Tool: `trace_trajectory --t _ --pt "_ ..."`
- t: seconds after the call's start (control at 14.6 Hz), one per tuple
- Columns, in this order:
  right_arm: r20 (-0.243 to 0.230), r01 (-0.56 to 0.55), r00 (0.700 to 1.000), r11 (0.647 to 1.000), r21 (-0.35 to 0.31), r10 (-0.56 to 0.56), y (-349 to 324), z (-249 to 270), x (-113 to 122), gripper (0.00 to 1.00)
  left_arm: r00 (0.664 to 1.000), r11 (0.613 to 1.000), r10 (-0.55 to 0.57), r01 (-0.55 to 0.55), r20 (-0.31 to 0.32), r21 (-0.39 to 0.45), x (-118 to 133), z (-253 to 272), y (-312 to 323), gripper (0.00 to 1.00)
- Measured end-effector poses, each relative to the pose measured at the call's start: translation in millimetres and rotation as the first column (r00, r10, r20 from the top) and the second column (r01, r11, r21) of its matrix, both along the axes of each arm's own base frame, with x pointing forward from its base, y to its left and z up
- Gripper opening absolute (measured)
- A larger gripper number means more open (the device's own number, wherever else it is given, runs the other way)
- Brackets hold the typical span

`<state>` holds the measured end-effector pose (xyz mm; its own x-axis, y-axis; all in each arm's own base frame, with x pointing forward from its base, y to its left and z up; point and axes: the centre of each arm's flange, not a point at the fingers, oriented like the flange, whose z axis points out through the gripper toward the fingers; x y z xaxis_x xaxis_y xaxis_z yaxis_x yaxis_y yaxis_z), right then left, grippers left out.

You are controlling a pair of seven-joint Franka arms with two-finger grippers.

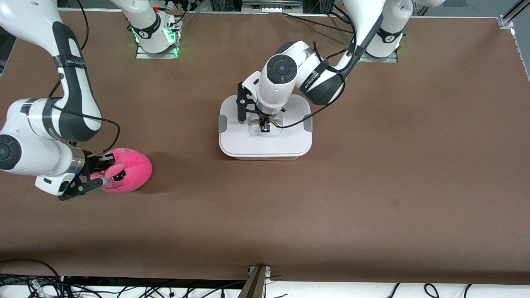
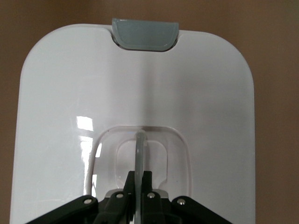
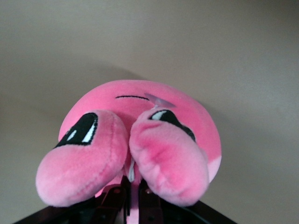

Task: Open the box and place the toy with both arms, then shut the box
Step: 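Lift the white lid aside with the left gripper while the right gripper lifts the toy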

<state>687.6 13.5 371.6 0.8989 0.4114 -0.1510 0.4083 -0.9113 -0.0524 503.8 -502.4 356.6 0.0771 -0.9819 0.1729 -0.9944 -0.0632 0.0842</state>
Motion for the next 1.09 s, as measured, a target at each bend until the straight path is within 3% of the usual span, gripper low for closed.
trace_trajectory --t 0.21,0.41,0.68,0.89,1.09 --pt "-0.025 -0.063 0.998 0.998 0.022 0.064 19 43 -1 0.08 1.000 1.000 -0.008 0.008 0.013 -0.006 -3 42 3 0.07" --pt "-0.028 -0.163 0.986 0.985 0.058 0.165 55 74 -8 0.08 1.000 0.999 0.004 -0.004 0.005 0.042 -2 98 35 0.07" --pt "-0.035 -0.313 0.948 0.947 0.072 0.316 120 94 -27 0.08 0.996 0.991 0.078 -0.073 -0.044 0.109 38 142 136 0.07" --pt "-0.038 -0.459 0.887 0.888 0.024 0.460 202 106 -55 0.08 0.989 0.985 0.113 -0.100 -0.095 0.137 77 144 229 0.07" --pt "-0.039 -0.600 0.800 0.799 -0.034 0.599 289 113 -93 0.08 0.985 0.984 0.144 -0.132 -0.099 0.122 113 142 329 0.07"
